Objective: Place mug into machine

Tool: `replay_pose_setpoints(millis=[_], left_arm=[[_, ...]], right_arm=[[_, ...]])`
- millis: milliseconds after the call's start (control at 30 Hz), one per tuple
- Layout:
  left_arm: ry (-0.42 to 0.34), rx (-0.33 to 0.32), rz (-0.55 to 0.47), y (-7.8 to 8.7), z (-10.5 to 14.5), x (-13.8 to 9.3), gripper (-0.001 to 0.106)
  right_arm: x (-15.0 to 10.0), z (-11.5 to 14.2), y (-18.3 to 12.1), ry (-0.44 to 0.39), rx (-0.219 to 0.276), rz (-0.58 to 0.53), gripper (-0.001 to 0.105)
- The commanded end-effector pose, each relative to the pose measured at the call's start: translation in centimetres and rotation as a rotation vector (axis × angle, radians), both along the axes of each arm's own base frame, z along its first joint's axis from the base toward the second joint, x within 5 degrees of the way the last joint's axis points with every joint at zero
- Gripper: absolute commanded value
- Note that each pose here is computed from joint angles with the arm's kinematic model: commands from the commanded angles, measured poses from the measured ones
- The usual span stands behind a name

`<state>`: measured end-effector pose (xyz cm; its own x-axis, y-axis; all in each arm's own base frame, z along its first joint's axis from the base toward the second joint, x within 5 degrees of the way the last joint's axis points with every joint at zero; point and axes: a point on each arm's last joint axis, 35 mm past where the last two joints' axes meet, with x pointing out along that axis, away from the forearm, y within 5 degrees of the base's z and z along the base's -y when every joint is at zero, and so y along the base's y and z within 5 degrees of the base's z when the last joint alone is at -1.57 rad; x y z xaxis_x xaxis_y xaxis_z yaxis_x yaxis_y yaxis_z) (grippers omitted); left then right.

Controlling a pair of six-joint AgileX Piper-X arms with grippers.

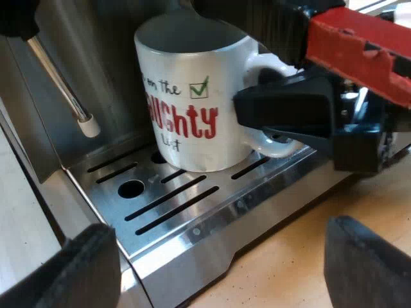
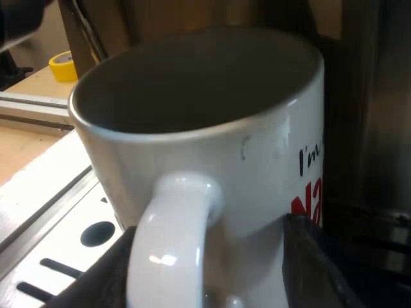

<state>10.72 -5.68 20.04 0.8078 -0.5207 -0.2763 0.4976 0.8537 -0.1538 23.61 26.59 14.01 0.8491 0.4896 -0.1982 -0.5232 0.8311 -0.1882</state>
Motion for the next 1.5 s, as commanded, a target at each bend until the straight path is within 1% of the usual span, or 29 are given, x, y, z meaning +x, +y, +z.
replay_pose_setpoints(millis=[33,133,167,267,300,367,533,567,600,633,667,700,800,900,933,1000,1133,1200,1267,1300,1333,1400,1433,1500], left_arm=[[-0.018,-0.008,0.001,-0.1,0.3,0.1,0.067],[-0.018,-0.008,0.001,-0.1,0.3,0.1,0.067],[-0.018,-0.008,0.001,-0.1,0.3,0.1,0.067],[-0.018,-0.008,0.001,-0.1,0.3,0.1,0.067],[-0.018,-0.008,0.001,-0.1,0.3,0.1,0.067],[-0.018,-0.008,0.001,-0.1,0.3,0.1,0.067],[-0.03,-0.013,0.001,-0.1,0.6,0.1,0.067],[-0.037,-0.017,0.001,-0.1,0.9,0.1,0.067],[-0.04,-0.019,0.001,-0.1,1.1,0.1,0.067],[-0.049,-0.023,0.001,-0.1,1.5,0.2,0.067],[-0.07,-0.033,0.001,-0.2,2.3,0.2,0.067],[-0.08,-0.038,0.001,-0.2,2.8,0.3,0.067],[-0.13,-0.063,0.001,-0.1,4.7,0.1,0.067],[-0.173,-0.084,0.001,0.1,6.0,-0.3,0.067],[-0.181,-0.088,0.001,0.2,6.3,-0.4,0.067],[-0.209,-0.102,0.001,0.5,7.1,-1.1,0.067],[-0.259,-0.126,0.001,1.2,8.5,-2.5,0.067],[-0.266,-0.13,0.001,1.7,9.5,-3.5,0.067],[-0.277,-0.135,0.001,2.1,10.4,-4.3,0.067],[-0.276,-0.135,0.001,2.4,10.9,-4.9,0.067],[-0.266,-0.13,-0.002,2.5,11.0,-5.1,0.067],[-0.244,-0.125,-0.033,2.8,11.8,-5.9,0.067],[-0.238,-0.124,-0.045,2.8,11.9,-6.1,0.067],[-0.215,-0.119,-0.078,2.9,12.4,-6.6,0.067]], right_arm=[[0.3,0.3,0.3,-0.021,0.006,-0.005,0.047],[0.3,0.3,0.4,-0.02,0.007,0.003,0.047],[0.3,0.3,0.4,-0.017,0.009,0.029,0.047],[0.3,0.3,0.5,-0.014,0.009,0.061,0.047],[0.3,0.3,0.5,-0.014,0.009,0.061,0.047],[0.3,0.3,0.4,-0.029,-0.015,0.063,0.047],[0.2,0.9,0.4,-0.041,-0.019,0.025,0.047],[0.1,1.0,0.4,-0.036,-0.027,0.017,0.047],[-0.2,1.4,0.2,-0.024,-0.056,-0.016,0.047],[-0.4,1.6,0.0,-0.014,-0.073,-0.025,0.047],[-1.2,2.2,-0.4,0.004,-0.097,-0.024,0.047],[-1.4,2.5,-0.8,0.012,-0.105,-0.021,0.047],[-2.9,3.8,-2.0,0.021,-0.117,-0.006,0.047],[-4.3,4.8,-3.3,0.04,-0.133,-0.002,0.047],[-4.5,5.1,-3.7,0.038,-0.13,-0.002,0.047],[-5.8,6.2,-4.5,0.036,-0.129,0.017,0.047],[-7.7,8.2,-4.8,0.027,-0.121,0.067,0.047],[-9.0,9.5,-4.8,0.007,-0.102,0.1,0.047],[-9.8,10.3,-4.8,-0.014,-0.083,0.098,0.047],[-10.7,11.1,-4.8,-0.04,-0.066,0.078,0.045],[-11.0,11.4,-4.7,-0.048,-0.059,0.077,0.043],[-12.1,12.4,-4.6,-0.084,-0.045,0.048,0.031],[-12.3,12.5,-4.5,-0.091,-0.047,0.048,0.028],[-13.3,13.0,-4.1,-0.109,-0.045,0.06,0.005]])
